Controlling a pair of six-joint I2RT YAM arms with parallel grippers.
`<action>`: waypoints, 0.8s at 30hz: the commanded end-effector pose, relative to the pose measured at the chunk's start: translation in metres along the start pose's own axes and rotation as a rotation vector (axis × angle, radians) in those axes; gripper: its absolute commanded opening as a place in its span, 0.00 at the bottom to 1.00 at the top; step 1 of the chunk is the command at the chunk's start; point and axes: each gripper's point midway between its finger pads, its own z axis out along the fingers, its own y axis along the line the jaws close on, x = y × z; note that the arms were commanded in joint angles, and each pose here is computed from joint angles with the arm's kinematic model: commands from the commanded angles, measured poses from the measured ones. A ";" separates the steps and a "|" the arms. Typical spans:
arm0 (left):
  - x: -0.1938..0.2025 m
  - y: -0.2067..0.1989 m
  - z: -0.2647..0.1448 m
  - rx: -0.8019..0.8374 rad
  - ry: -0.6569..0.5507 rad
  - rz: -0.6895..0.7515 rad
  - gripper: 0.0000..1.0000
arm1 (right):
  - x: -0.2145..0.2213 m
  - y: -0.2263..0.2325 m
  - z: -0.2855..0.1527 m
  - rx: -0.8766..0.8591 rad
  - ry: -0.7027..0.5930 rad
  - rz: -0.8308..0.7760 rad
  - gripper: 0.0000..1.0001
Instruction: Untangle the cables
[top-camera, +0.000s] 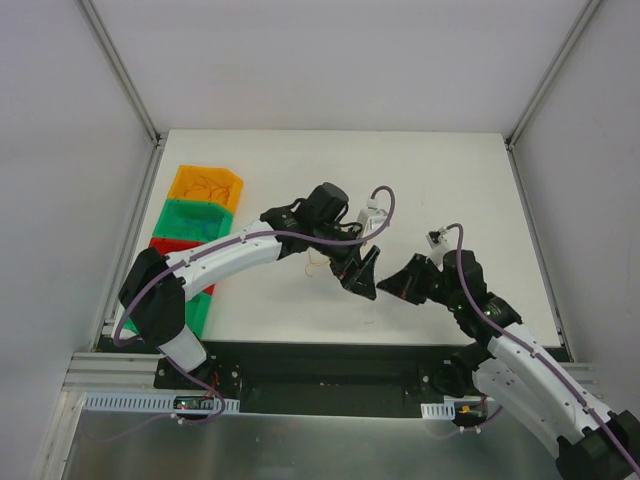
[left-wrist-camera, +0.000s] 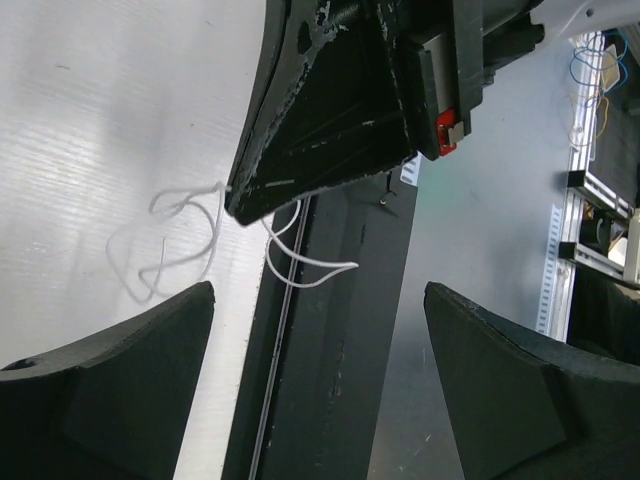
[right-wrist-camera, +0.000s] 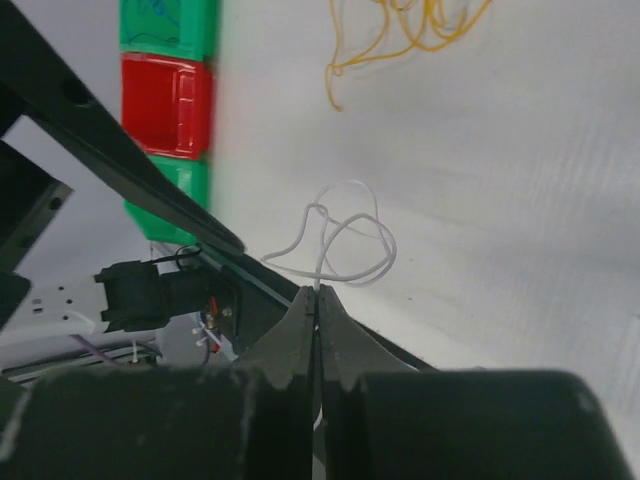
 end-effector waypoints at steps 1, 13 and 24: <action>-0.006 -0.005 0.001 -0.023 -0.040 0.090 0.86 | -0.006 0.051 -0.009 -0.171 0.001 0.043 0.00; 0.001 0.002 0.007 -0.038 -0.005 0.093 0.68 | -0.017 0.089 -0.026 -0.278 -0.046 0.062 0.00; -0.005 0.008 -0.004 -0.124 -0.039 0.151 0.00 | -0.020 0.088 -0.027 -0.251 -0.053 -0.026 0.16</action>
